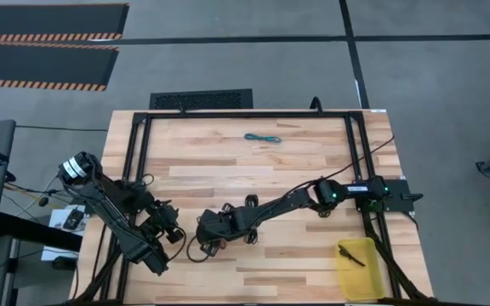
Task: Pick and place USB-C Cables
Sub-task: Put the pink charger cable into the yellow bin
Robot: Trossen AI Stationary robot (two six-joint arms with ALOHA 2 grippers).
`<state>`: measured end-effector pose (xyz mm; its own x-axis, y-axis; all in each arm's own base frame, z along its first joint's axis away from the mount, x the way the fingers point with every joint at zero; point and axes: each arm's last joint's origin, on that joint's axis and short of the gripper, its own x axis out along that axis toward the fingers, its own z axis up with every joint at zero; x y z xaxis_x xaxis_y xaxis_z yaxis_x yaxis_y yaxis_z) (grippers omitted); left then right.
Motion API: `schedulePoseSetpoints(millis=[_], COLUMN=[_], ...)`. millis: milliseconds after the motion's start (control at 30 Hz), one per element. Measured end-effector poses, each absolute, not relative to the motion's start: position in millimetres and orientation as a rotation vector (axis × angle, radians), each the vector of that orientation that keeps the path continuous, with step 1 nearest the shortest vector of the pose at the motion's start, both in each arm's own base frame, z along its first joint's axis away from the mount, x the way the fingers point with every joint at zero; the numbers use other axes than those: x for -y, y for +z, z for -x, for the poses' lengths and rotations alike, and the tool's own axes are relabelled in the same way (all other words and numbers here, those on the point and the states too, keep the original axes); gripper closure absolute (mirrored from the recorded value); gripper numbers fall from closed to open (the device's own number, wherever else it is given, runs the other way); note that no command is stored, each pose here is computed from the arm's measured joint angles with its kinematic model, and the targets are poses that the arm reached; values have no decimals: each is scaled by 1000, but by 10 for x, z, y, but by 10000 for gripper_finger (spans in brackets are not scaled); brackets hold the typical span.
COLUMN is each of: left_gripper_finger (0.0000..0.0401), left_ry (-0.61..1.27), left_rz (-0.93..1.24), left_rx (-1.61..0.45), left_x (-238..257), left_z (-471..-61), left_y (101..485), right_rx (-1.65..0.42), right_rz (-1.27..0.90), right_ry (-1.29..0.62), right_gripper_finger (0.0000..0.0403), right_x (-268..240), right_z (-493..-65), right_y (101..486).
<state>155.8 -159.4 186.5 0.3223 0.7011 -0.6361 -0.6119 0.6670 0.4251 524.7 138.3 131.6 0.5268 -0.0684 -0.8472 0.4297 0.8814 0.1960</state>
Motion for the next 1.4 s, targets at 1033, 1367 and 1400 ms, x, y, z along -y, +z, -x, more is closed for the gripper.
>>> schedulePoseSetpoints(millis=[1033, 1367, 1400], left_gripper_finger=[232, 232, 232], left_ry=[835, 684, 671], left_rz=[-90, -70, -74], left_rx=[-819, -550, -527], left_x=[1622, 1779, 1797], left_z=[-1598, -1793, -1822], left_y=[1858, 1846, 1847], right_rx=[-972, -952, -966], right_rz=[-40, -84, -87], right_ry=[-101, -161, -181], right_gripper_finger=[378, 371, 371], right_x=[-1192, -1149, -1143], right_z=[-4872, -4203, -4137], right_y=[2427, 2878, 2831])
